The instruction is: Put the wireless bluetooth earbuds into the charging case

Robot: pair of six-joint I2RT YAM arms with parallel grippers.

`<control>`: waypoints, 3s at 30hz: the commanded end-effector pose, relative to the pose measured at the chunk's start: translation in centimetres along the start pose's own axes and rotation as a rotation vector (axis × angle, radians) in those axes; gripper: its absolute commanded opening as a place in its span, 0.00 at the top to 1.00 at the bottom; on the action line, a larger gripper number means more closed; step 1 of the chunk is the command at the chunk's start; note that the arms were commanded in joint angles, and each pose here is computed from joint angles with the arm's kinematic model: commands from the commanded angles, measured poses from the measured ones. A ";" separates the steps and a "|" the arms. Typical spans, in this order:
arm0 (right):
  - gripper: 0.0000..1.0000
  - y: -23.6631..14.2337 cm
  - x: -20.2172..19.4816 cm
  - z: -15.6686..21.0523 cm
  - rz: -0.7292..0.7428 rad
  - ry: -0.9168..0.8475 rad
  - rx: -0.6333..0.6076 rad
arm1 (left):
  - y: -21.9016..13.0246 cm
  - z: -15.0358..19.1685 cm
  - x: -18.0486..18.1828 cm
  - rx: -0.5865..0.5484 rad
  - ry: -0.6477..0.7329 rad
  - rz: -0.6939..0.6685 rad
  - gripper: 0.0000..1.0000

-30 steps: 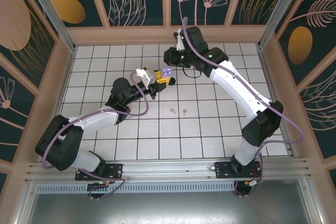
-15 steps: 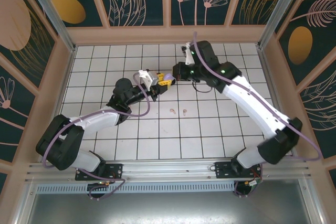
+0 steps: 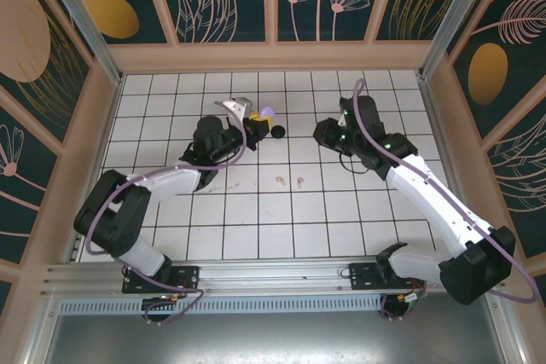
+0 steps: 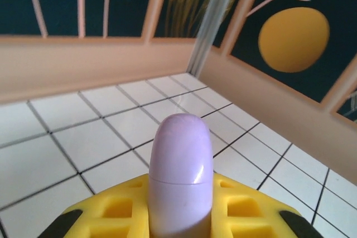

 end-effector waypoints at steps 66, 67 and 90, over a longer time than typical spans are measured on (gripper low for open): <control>0.35 3.7 6.8 1.9 -0.025 -0.126 0.021 | -0.5 -0.1 12.4 0.218 -0.190 -0.597 0.41; 0.35 4.0 7.0 2.1 -0.025 -0.133 0.028 | -1.0 -0.7 12.3 0.198 -0.180 -0.605 0.39; 0.32 16.9 17.1 12.1 -0.082 -0.670 0.308 | -15.2 -11.5 12.5 -0.338 -0.235 -0.755 0.01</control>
Point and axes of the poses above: each hand's point on the last joint's axis, 136 mm out from that joint toward the fingers, its own y axis out along the fingers, its own x axis along the line the jaws close on, z = x × y, the point moved 1 cm from there along -y, back along the fingers, and after that the axes turned 10 degrees about -y, right-handed, at the moved point
